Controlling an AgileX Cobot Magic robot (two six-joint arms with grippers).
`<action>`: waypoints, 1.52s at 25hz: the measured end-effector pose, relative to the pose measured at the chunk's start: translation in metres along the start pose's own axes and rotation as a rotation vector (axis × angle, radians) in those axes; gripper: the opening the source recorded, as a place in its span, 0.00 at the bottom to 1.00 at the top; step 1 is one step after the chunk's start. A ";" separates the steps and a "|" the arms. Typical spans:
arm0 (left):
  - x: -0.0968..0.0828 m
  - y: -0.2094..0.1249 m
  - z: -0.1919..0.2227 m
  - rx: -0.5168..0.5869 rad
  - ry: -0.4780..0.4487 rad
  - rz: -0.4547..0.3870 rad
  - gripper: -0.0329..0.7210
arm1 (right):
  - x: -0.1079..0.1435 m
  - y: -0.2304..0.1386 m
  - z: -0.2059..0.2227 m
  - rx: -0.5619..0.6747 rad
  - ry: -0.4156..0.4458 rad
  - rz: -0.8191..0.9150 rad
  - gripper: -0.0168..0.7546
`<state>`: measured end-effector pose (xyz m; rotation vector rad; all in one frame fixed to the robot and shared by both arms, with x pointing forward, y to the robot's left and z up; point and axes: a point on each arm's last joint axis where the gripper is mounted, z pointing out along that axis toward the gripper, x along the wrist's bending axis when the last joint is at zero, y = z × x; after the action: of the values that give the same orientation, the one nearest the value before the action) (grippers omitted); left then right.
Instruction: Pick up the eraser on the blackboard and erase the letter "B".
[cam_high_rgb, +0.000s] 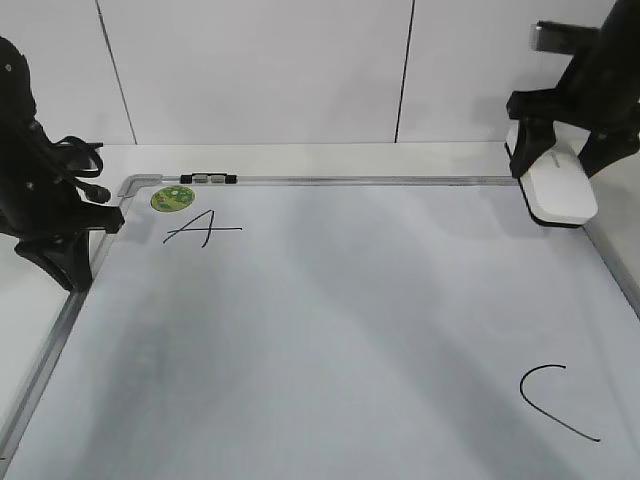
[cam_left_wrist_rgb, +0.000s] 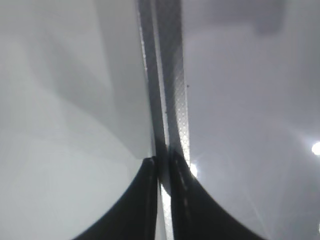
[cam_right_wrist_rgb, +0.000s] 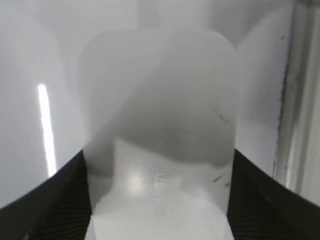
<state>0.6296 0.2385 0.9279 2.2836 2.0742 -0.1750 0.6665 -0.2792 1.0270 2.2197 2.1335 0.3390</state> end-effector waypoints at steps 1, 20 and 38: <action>0.000 0.000 0.000 0.000 0.000 0.000 0.08 | 0.001 -0.003 -0.011 -0.020 0.003 -0.009 0.75; 0.000 0.000 0.000 0.000 0.000 0.000 0.08 | -0.026 -0.056 0.028 0.208 -0.138 -0.034 0.75; 0.000 0.000 0.000 0.000 0.000 0.000 0.08 | -0.047 -0.054 0.042 0.232 -0.018 0.004 0.75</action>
<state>0.6296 0.2385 0.9279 2.2836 2.0742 -0.1750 0.6202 -0.3185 0.9699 2.3333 2.2635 0.0735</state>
